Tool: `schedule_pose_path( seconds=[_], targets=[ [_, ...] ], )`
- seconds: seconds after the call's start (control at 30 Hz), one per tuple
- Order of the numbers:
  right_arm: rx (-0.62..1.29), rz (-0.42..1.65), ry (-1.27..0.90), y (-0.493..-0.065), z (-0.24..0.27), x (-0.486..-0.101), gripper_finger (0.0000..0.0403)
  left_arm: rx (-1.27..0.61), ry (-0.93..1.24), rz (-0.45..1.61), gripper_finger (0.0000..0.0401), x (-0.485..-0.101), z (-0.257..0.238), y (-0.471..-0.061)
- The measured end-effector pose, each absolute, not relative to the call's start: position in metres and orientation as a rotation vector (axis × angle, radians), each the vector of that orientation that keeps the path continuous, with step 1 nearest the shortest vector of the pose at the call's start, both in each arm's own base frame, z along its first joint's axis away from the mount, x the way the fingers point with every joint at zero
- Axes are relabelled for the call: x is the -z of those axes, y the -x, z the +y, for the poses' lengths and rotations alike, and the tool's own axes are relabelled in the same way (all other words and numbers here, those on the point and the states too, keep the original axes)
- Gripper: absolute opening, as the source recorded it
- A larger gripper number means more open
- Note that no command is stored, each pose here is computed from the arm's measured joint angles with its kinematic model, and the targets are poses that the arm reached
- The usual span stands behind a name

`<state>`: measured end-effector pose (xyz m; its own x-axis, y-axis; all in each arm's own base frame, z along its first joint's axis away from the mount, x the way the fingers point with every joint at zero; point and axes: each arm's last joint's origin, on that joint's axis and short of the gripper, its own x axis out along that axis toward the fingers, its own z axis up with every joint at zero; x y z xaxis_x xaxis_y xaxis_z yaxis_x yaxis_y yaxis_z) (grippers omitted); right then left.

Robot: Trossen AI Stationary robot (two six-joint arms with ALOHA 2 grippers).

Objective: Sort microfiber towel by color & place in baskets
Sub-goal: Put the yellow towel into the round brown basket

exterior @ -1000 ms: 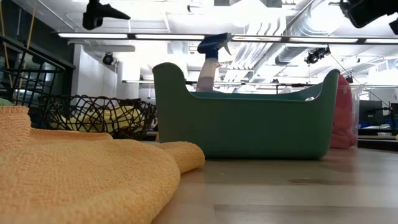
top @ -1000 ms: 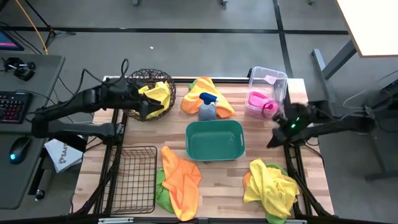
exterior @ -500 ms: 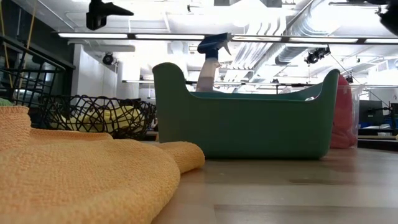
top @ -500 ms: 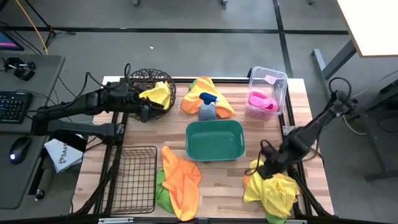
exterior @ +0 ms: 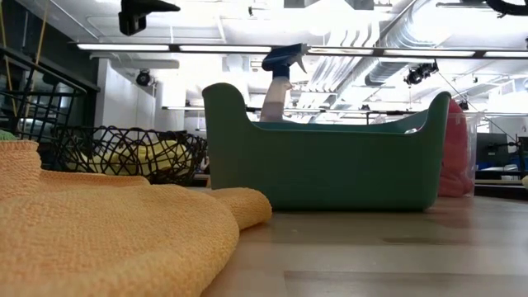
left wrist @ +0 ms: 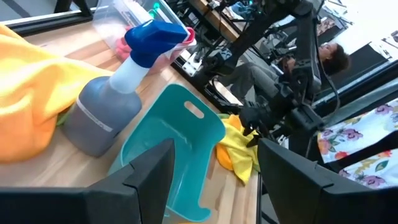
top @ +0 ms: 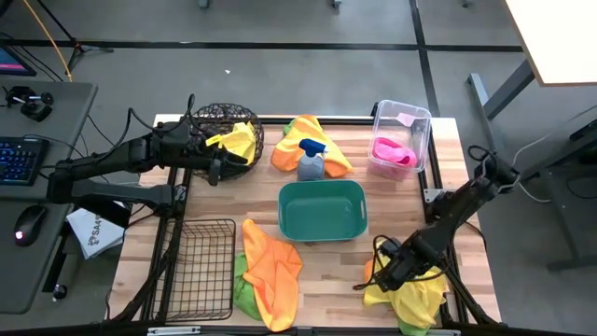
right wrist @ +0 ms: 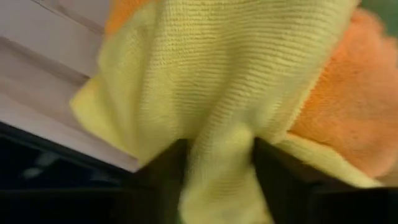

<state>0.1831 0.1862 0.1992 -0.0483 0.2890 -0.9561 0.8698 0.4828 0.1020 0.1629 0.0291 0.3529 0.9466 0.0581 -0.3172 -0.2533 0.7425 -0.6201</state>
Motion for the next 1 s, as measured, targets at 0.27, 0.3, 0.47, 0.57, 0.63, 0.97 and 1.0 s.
schedule_pose_path(
  seconds=[0.27,0.3,0.47,0.57,0.63,0.97,1.0],
  targets=[
    [0.542,1.565,-0.841,-0.197,0.194,-0.272,0.0015,-0.135,0.650,0.187,0.0218,-0.363,0.030,-0.166],
    [0.513,1.533,-0.834,-0.197,0.192,-0.287,0.0008,-0.129,0.635,0.169,0.0218,-0.365,0.030,-0.166],
    [0.454,1.341,-0.791,-0.185,0.171,-0.369,0.0007,-0.118,0.545,0.095,0.0218,-0.372,0.033,-0.167],
    [0.448,1.135,-0.767,-0.177,0.153,-0.411,0.0004,-0.106,0.494,0.051,0.0218,-0.376,0.033,-0.168],
    [0.428,0.957,-0.746,-0.176,0.142,-0.433,0.0004,-0.096,0.455,0.017,0.0218,-0.380,0.033,-0.168],
    [0.300,0.574,-0.496,-0.233,0.102,-0.470,0.0001,-0.006,0.294,-0.037,0.0219,-0.389,0.026,-0.192],
    [0.276,0.550,-0.475,-0.242,0.098,-0.471,0.0001,0.007,0.274,-0.029,0.0219,-0.390,0.024,-0.198]
  ],
)
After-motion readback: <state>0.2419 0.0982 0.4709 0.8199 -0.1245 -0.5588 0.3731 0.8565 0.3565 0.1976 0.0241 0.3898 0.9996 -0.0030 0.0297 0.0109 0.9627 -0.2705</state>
